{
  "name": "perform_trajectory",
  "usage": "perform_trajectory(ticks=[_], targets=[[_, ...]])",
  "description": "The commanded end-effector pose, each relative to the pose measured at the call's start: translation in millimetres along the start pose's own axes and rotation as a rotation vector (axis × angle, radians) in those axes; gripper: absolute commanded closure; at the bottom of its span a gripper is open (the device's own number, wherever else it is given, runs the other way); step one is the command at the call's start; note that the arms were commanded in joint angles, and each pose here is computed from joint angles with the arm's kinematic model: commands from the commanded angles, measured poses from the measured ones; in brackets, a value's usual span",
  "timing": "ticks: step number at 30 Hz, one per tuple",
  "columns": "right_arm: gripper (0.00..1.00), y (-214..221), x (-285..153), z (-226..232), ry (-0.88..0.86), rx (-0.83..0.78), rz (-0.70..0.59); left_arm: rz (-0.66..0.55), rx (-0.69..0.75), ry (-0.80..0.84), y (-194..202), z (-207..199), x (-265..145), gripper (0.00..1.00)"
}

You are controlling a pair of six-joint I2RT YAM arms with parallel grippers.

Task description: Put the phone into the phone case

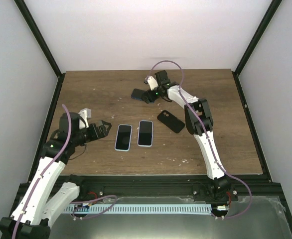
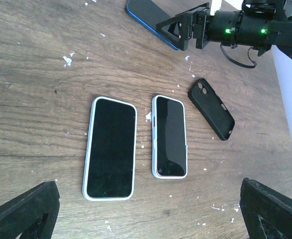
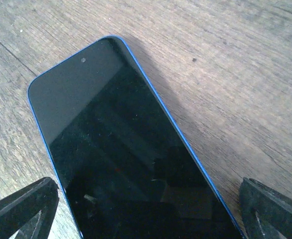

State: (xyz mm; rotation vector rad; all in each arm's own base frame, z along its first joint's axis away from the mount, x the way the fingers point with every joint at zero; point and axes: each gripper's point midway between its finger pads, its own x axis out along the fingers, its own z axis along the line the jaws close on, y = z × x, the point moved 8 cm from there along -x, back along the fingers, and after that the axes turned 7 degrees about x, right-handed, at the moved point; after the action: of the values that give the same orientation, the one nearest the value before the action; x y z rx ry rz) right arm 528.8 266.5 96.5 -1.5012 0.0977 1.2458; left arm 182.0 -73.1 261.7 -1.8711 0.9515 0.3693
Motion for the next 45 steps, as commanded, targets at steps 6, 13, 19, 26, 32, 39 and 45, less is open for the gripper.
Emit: perform_trajectory(ticks=[6,13,19,26,32,39,45], targets=[[0.00,7.2,-3.7,7.4,-0.073,-0.004,0.071,-0.007,-0.013,0.014,2.7,0.1,-0.6,0.00],[0.05,9.4,-26.1,17.2,-0.093,0.024,0.089,-0.016,-0.019,0.029,4.0,-1.2,-4.0,0.00],[0.09,-5.0,-55.7,31.4,-0.044,0.007,0.048,-0.014,-0.018,0.045,2.0,-3.9,-4.5,0.00],[0.09,-15.5,-45.8,25.2,0.089,0.094,0.009,-0.008,-0.032,0.050,3.2,-2.4,0.8,0.00],[0.08,-11.9,-29.6,33.7,0.109,0.020,-0.007,-0.008,-0.042,0.058,4.2,-2.4,1.3,0.00],[0.03,-8.0,-2.0,40.5,0.095,-0.057,-0.002,-0.004,-0.047,0.056,4.5,-1.8,2.8,0.00],[0.00,-7.5,13.1,41.4,0.082,-0.079,0.019,0.002,-0.058,0.058,4.8,-2.2,2.8,0.00]])
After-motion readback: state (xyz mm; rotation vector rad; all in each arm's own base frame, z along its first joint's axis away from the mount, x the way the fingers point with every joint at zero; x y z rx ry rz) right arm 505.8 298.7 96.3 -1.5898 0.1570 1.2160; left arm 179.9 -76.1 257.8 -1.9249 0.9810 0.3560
